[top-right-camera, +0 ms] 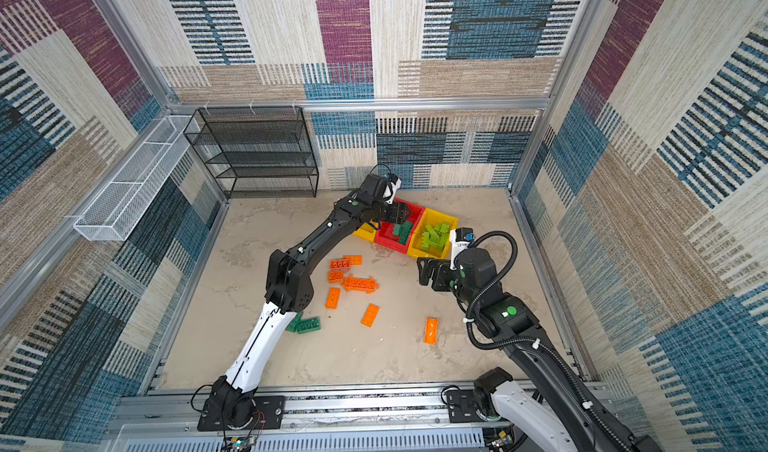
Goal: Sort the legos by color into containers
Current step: 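Carry the dark-green brick with the left gripper into the red bin and release, then return the left gripper down to the remaining dark-green bricks, then close the left gripper on a dark-green brick and lift it, then carry the dark-green brick over the red bin and open the left gripper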
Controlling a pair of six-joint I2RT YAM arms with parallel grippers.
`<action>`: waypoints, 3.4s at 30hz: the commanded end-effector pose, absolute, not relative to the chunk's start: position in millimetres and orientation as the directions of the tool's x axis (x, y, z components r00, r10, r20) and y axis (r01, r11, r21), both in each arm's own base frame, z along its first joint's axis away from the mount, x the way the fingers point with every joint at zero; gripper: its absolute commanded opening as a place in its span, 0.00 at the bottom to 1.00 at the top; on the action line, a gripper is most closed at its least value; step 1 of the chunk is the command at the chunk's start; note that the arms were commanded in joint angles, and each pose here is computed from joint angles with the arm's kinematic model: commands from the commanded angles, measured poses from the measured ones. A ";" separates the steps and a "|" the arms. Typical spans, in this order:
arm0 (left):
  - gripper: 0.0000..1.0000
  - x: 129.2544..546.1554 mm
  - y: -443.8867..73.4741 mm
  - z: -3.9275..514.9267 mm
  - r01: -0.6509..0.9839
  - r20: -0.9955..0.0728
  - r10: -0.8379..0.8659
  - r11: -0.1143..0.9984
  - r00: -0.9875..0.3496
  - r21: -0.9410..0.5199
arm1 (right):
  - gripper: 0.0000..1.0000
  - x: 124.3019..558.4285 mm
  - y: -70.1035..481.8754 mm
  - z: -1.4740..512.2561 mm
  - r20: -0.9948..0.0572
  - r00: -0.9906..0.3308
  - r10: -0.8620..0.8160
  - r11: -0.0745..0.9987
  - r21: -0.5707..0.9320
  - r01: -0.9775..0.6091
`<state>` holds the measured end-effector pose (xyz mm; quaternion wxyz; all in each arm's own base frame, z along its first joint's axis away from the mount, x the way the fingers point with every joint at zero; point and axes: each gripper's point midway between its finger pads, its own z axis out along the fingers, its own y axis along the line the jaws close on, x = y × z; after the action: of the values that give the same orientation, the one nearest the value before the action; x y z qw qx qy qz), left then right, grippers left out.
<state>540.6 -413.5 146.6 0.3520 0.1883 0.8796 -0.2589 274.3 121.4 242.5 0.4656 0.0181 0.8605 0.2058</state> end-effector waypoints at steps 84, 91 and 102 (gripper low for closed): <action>0.19 449.4 -304.2 173.3 0.346 -0.609 0.225 0.934 -0.761 -0.087 | 0.99 270.7 130.9 244.3 -0.829 -0.530 0.180 0.898 0.358 -0.255; 0.21 511.5 -384.1 162.9 0.485 -0.680 0.284 0.866 -0.676 -0.120 | 1.00 273.0 125.0 237.3 -0.812 -0.542 0.215 0.906 0.374 -0.201; 0.62 539.9 -421.3 157.9 0.537 -0.768 0.207 0.819 -0.606 -0.202 | 1.00 275.7 114.7 239.8 -0.811 -0.536 0.233 0.923 0.359 -0.141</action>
<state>534.5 -408.7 147.5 0.3670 0.2041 0.8887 -0.1842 272.5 117.9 232.5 0.4712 0.0152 0.8593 0.1981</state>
